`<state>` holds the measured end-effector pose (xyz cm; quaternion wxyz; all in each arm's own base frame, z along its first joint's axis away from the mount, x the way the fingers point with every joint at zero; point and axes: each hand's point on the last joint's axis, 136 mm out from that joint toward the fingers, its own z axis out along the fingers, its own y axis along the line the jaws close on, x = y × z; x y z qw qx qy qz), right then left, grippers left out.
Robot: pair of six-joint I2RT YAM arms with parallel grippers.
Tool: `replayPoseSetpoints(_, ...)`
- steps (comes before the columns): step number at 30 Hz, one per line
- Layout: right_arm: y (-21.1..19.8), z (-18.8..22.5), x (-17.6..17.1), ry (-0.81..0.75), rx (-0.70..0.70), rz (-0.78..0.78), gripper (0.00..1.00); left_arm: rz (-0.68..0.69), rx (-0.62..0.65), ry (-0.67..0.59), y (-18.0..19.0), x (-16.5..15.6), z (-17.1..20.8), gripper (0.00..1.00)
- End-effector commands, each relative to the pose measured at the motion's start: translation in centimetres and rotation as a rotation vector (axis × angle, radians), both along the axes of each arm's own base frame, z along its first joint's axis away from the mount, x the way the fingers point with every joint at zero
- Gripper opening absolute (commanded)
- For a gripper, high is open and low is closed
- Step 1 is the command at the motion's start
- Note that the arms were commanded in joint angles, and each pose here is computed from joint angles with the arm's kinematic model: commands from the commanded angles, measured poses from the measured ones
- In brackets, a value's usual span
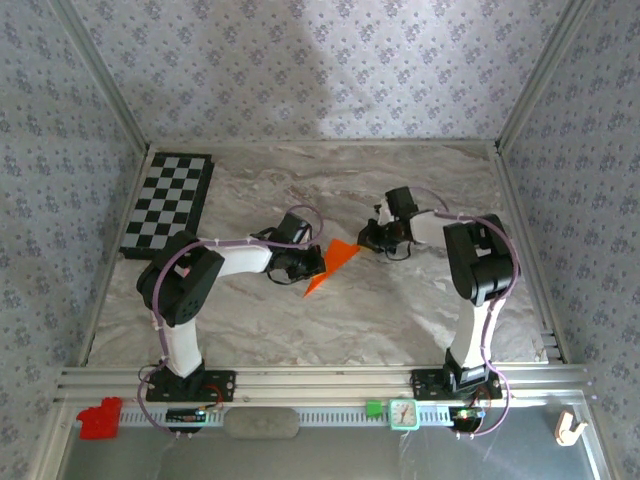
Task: Fold a paper plane with a square sheet of paper (pick it up from the middle)
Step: Fold the wing for the fifth time at the center of the table.
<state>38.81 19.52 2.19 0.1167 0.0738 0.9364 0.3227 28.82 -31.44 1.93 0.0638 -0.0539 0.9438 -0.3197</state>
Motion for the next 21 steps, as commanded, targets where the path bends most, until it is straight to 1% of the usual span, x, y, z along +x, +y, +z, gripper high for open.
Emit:
replayPoseSetpoints(1, -2.4, 0.1, 1.9, -0.024, -0.067, -0.076, 0.1, -0.001, 0.187, 0.156, 3.9, -3.6, -4.5, 0.0)
replayPoseSetpoints(4, -1.8, 2.3, 1.6, -0.071, -0.04, -0.066, 0.1, -0.007, 0.171, 0.137, 3.5, -3.1, -3.8, 0.0)
replayPoseSetpoints(6, -0.5, 3.6, 0.6, -0.1, -0.005, -0.037, 0.1, -0.012, 0.152, 0.125, 3.0, -2.8, -3.2, 0.0)
replayPoseSetpoints(8, 0.9, 4.1, -0.8, -0.104, 0.015, -0.001, 0.1, -0.014, 0.138, 0.115, 2.6, -2.5, -2.8, 0.0)
replayPoseSetpoints(13, 4.5, 2.8, -4.4, -0.048, 0.039, 0.08, 0.1, -0.005, 0.093, 0.082, 1.6, -1.3, -1.3, 0.01)
replayPoseSetpoints(18, 6.6, 1.2, -5.7, 0.005, 0.041, 0.131, 0.1, -0.015, 0.006, 0.014, 0.1, -0.2, 1.2, 0.06)
replayPoseSetpoints(21, 7.0, 0.1, -6.0, 0.04, 0.023, 0.151, 0.1, -0.038, -0.062, -0.036, -1.0, 0.3, 2.7, 0.11)
